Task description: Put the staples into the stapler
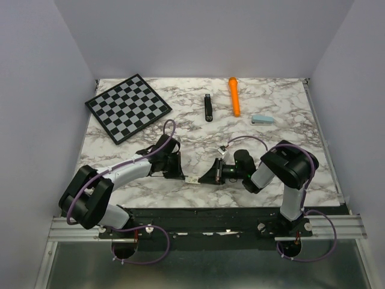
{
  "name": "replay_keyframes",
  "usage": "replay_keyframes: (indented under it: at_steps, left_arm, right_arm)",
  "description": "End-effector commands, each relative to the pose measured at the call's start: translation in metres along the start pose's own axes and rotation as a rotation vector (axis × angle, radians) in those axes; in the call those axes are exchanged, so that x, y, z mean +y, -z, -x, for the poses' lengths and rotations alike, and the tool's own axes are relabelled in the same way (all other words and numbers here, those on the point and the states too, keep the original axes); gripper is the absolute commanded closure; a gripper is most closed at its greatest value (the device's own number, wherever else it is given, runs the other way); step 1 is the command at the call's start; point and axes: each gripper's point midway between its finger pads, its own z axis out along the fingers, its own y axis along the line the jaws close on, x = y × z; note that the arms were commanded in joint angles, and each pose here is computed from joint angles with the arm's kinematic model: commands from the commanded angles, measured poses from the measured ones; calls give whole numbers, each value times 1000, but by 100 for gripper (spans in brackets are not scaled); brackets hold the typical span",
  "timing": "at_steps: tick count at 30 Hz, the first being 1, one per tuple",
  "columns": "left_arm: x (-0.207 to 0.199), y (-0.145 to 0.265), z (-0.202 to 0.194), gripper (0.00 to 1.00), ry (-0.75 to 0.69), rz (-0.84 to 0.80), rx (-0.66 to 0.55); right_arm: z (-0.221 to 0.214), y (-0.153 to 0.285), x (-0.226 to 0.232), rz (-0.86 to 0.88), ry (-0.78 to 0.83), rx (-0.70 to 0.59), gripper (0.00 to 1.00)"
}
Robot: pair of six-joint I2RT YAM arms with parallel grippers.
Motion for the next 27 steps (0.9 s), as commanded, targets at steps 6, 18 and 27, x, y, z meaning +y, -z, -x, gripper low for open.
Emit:
replay_keyframes:
  at_steps: [6,18,27]
  left_arm:
    - [9,8,-2,100,-7,11,5]
    - [21,8,-7,100,-23,56,23]
    - [25,8,-4,100,-21,67,17]
  right_arm:
    - [2,10,-3,5,49,-31,99]
    - [0,24,-13,-17,41,-36,99]
    - [-5,32,-26,-73,30,-17,99]
